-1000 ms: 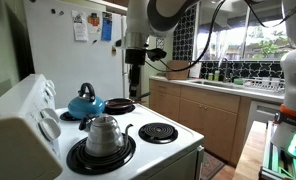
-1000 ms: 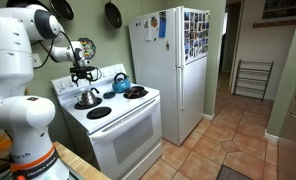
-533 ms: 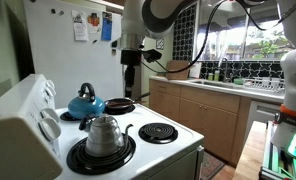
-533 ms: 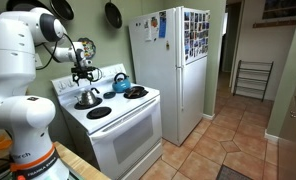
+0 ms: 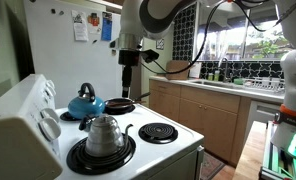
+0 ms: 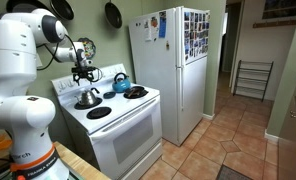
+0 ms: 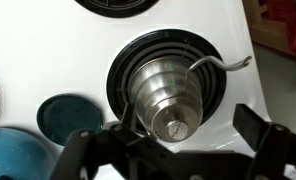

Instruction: Pick up the silver kettle and put it on the bottom left cooker on the stove

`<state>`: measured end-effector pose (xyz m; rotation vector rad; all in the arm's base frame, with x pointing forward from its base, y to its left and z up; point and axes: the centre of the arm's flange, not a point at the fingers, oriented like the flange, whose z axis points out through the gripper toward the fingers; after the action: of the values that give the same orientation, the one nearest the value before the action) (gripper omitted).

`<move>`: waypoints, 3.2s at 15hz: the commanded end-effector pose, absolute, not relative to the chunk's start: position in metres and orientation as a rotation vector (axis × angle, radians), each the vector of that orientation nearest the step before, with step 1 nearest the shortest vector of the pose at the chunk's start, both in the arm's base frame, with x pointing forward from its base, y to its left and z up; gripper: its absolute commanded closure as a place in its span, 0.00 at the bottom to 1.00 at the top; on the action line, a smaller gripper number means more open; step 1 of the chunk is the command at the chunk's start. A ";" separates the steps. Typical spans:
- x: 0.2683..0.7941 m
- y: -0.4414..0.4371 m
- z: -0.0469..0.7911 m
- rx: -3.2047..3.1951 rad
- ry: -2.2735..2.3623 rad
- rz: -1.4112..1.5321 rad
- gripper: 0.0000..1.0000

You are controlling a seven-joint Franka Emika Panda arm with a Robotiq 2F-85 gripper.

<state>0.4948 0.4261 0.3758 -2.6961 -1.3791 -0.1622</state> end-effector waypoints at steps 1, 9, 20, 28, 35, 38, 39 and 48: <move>0.506 0.449 0.362 -2.710 -1.331 -0.100 0.00; 0.516 0.489 0.334 -2.831 -1.249 -0.048 0.00; 0.534 0.515 0.313 -2.915 -1.123 -0.033 0.00; 0.541 0.524 0.306 -2.943 -1.102 -0.008 0.40; 0.543 0.526 0.311 -2.962 -1.095 0.014 0.86; 0.541 0.523 0.320 -2.967 -1.097 0.023 0.86; 0.540 0.522 0.325 -2.970 -1.095 0.019 0.86; 0.531 0.491 0.362 -3.009 -0.982 -0.025 0.86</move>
<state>0.5459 0.5087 0.3391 -2.9710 -1.0384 -0.0096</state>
